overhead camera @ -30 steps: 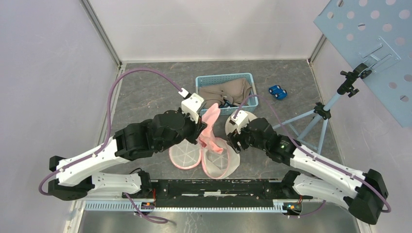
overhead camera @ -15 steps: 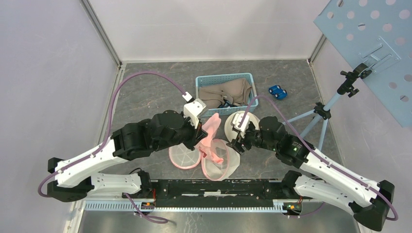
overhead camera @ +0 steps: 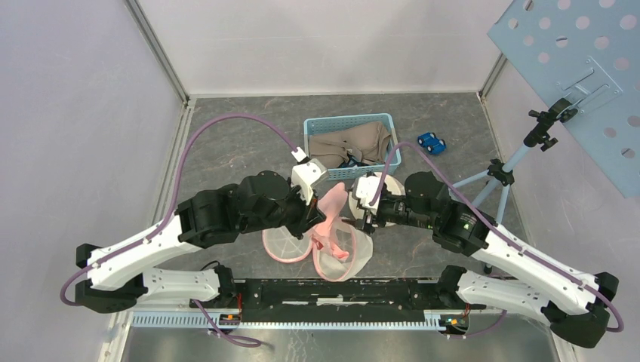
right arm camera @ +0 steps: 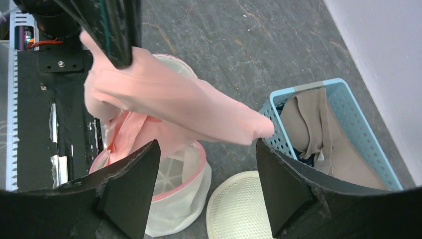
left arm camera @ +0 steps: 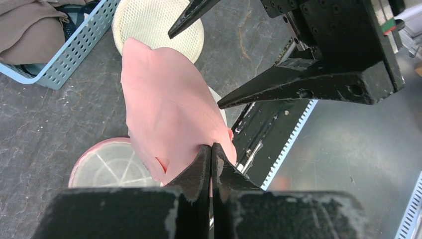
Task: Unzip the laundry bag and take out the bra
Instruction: Pick up the bra from the laundry bag.
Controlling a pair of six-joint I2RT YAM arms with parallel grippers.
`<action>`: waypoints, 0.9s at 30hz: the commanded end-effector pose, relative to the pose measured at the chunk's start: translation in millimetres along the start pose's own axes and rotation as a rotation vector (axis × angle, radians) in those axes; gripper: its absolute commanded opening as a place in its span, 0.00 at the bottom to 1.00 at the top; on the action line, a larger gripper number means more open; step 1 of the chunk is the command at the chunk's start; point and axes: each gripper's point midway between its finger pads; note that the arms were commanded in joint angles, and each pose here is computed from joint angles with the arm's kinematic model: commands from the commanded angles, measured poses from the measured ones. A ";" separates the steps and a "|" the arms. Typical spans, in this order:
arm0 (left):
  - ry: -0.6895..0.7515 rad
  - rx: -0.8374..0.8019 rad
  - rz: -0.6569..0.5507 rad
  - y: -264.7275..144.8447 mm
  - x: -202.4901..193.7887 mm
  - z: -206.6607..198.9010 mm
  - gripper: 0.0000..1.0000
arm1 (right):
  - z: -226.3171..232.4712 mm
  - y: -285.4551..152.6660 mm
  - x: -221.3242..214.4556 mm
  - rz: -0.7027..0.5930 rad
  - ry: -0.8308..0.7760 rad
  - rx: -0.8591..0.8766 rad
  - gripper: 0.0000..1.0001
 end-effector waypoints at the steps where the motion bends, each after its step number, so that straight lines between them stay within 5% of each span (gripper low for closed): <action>1: 0.044 -0.045 -0.060 -6.4 19.9 -5.2 0.02 | 8.0 -5.8 17.1 -0.019 -0.095 0.038 0.77; 15: 0.060 -0.161 -0.057 -4.2 21.9 -25.7 0.02 | 33.5 3.7 20.7 -0.002 -0.190 0.159 0.67; 20: 0.044 -0.158 -0.084 -6.1 28.8 -22.6 0.02 | 41.4 8.6 17.6 0.002 -0.181 0.187 0.47; 23: 0.011 -0.124 -0.106 -7.9 33.6 -11.3 0.02 | 45.8 7.7 20.8 -0.016 -0.168 0.192 0.26; 25: -0.046 -0.018 -0.135 -10.4 39.3 10.7 0.02 | 42.3 6.7 24.0 -0.020 -0.141 0.166 0.06; 27: -0.102 0.120 -0.166 -18.1 42.1 38.0 0.04 | 33.8 5.3 27.4 -0.013 -0.092 0.107 0.00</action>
Point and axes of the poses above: each gripper's point midway between its finger pads, its own y axis out along the fingers, its own z axis along the line the jaws close on, x = y × z, and after that the axes turned 13 degrees about y, right-handed
